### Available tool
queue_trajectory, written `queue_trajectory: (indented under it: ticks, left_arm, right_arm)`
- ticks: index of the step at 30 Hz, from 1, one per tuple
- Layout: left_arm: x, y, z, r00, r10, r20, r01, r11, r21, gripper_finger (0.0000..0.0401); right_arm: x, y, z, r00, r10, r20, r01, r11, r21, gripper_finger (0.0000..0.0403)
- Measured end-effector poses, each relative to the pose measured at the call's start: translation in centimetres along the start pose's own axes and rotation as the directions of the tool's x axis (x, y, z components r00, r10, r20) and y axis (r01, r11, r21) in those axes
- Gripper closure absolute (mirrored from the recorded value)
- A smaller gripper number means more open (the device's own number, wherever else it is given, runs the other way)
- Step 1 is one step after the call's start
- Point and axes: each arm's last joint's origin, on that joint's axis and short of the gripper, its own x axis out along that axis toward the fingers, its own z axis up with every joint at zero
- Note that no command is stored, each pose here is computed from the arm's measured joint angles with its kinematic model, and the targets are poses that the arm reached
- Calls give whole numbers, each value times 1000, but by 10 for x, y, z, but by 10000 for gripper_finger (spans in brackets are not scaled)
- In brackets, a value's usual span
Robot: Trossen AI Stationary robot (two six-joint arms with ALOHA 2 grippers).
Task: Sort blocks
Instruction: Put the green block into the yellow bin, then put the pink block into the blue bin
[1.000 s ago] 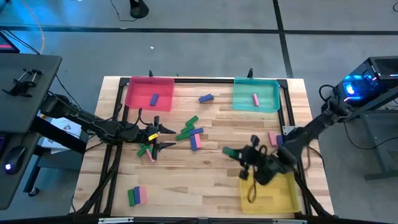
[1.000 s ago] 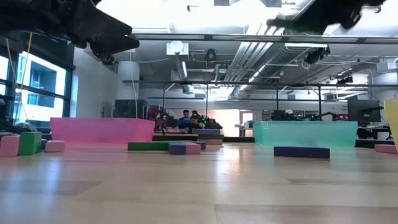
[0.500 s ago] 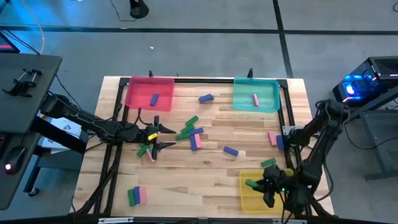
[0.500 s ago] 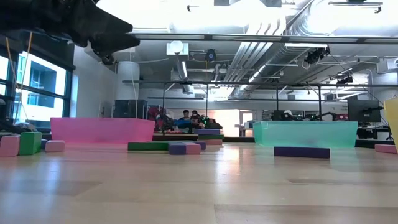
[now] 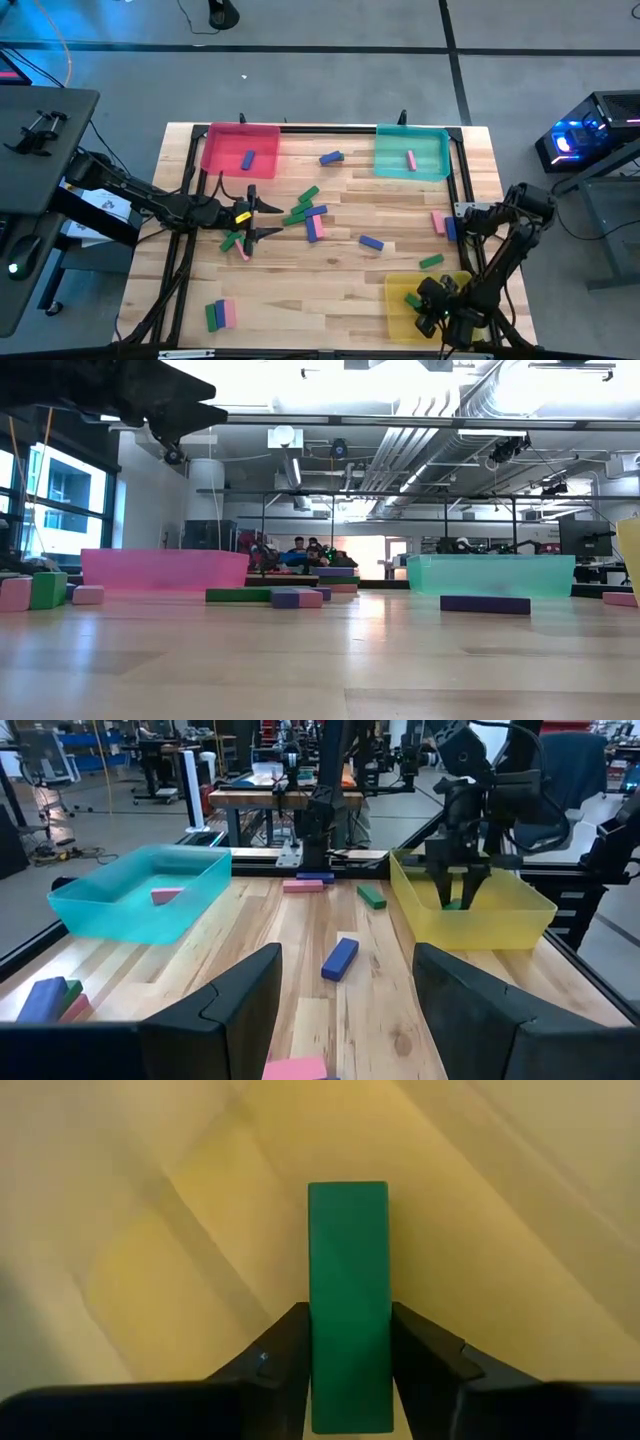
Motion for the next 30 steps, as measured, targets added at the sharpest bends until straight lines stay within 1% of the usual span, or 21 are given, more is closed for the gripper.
queue_trajectory:
  ticks: [3,5,8,11,14,17,19,21,22,24,25,27,30]
  left_arm:
    - [0,0,1,1000,0,7,0,1000,7,188]
    - [0,0,2,1000,-1,17,1,1000,6,188]
    - [0,0,3,1000,-1,27,1,1000,16,188]
    - [0,0,3,1000,-1,30,1,1000,16,188]
    - [0,0,3,1000,-1,30,1,1000,16,188]
    - [0,0,3,1000,-1,29,1,1000,16,188]
    - [0,0,3,1000,-1,30,1,1000,16,188]
    - [0,0,3,1000,-1,30,1,1000,16,188]
    - [0,0,3,1000,-1,30,1,1000,16,188]
    - [0,0,3,1000,-1,30,1,1000,17,188]
    - [0,0,3,1000,-2,30,1,1000,23,188]
    - [0,-1,3,1000,-9,30,8,1000,27,188]
    - [-1,-4,3,998,-50,28,49,998,39,188]
  right_arm:
    - [-1,-1,1,1000,-7,2,7,998,57,270]
    - [-5,-1,2,1000,-4,-14,5,997,72,264]
    - [-15,-1,5,999,24,-46,-20,995,95,261]
    - [-28,-3,11,998,47,-43,-42,993,108,261]
    - [-40,-6,18,997,75,22,-77,992,104,260]
    - [-50,-8,29,981,117,154,-128,990,67,260]
    - [-55,-6,38,945,165,283,-181,983,29,260]
    - [-59,-1,49,875,217,434,-217,975,-49,260]
    - [-60,3,54,830,239,504,-222,970,-95,259]
    - [-62,13,64,743,267,614,-191,963,-189,259]
    - [-63,18,70,714,274,645,-166,960,-225,259]
    - [-62,28,84,685,290,668,-116,949,-293,259]
    - [-60,43,111,677,338,654,-79,917,-391,259]
